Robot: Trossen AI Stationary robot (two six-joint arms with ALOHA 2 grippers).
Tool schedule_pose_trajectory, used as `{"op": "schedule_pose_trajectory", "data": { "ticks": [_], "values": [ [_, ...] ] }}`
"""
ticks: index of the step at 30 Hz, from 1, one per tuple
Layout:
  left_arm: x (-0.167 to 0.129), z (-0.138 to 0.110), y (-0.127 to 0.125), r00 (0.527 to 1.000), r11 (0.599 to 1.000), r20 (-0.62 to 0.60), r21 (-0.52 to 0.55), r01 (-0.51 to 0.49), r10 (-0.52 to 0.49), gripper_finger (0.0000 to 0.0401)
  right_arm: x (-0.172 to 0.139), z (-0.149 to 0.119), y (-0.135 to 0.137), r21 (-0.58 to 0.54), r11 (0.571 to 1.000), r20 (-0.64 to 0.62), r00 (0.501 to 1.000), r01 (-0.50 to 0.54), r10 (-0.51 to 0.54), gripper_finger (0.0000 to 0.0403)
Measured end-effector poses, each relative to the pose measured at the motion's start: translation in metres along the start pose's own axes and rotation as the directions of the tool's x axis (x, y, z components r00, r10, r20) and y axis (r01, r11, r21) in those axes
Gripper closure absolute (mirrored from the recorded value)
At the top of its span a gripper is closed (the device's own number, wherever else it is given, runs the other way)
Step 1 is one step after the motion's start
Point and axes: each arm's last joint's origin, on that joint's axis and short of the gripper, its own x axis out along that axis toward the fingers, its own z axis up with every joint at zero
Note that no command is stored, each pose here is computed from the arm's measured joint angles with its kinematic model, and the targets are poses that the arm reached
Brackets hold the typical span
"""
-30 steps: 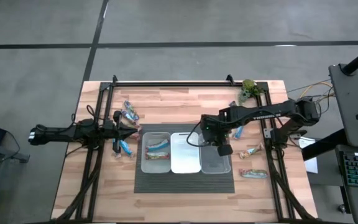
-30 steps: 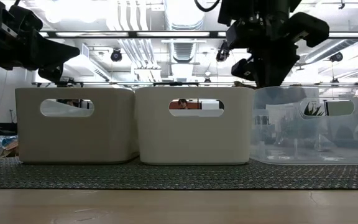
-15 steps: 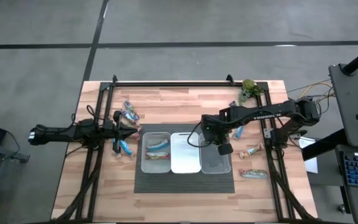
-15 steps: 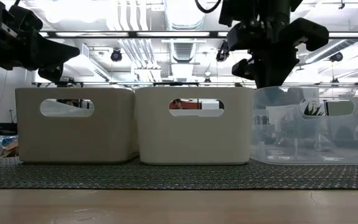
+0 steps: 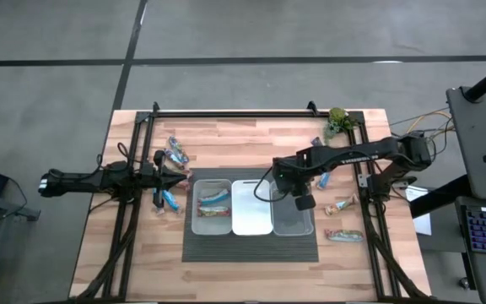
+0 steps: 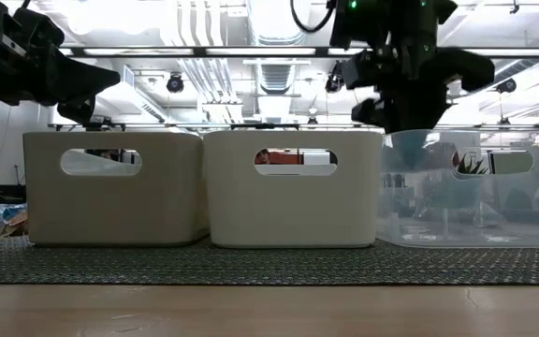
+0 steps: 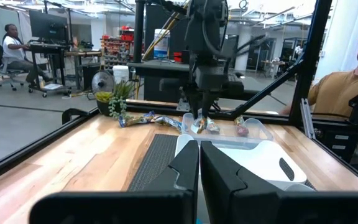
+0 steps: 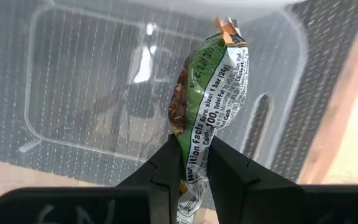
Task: Pick and place Granola Bars by type
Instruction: Put the yellow granola bar into the transparent bin
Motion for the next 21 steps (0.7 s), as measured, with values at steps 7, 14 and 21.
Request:
{"op": "schedule_pose_trajectory", "data": {
  "ticks": [7, 14, 21],
  "values": [
    [0.0000, -0.0002, 0.0000, 1.000, 1.000, -0.001, 0.000, 0.000, 0.000, 0.0401, 0.0123, 0.0032, -0.0017, -0.001, 1.000, -0.030, 1.000, -0.007, 0.007, 0.0342],
    [0.0000, -0.0001, 0.0000, 1.000, 1.000, 0.000, 0.000, 0.000, 0.000, 0.0401, 0.0120, 0.0040, -0.0019, -0.003, 1.000, -0.023, 1.000, -0.006, 0.006, 0.0345],
    [0.0000, -0.0001, 0.0000, 1.000, 1.000, 0.000, 0.000, 0.000, 0.000, 0.0401, 0.0118, 0.0053, -0.0022, -0.006, 1.000, -0.009, 1.000, -0.002, 0.002, 0.0336]
  ]
}}
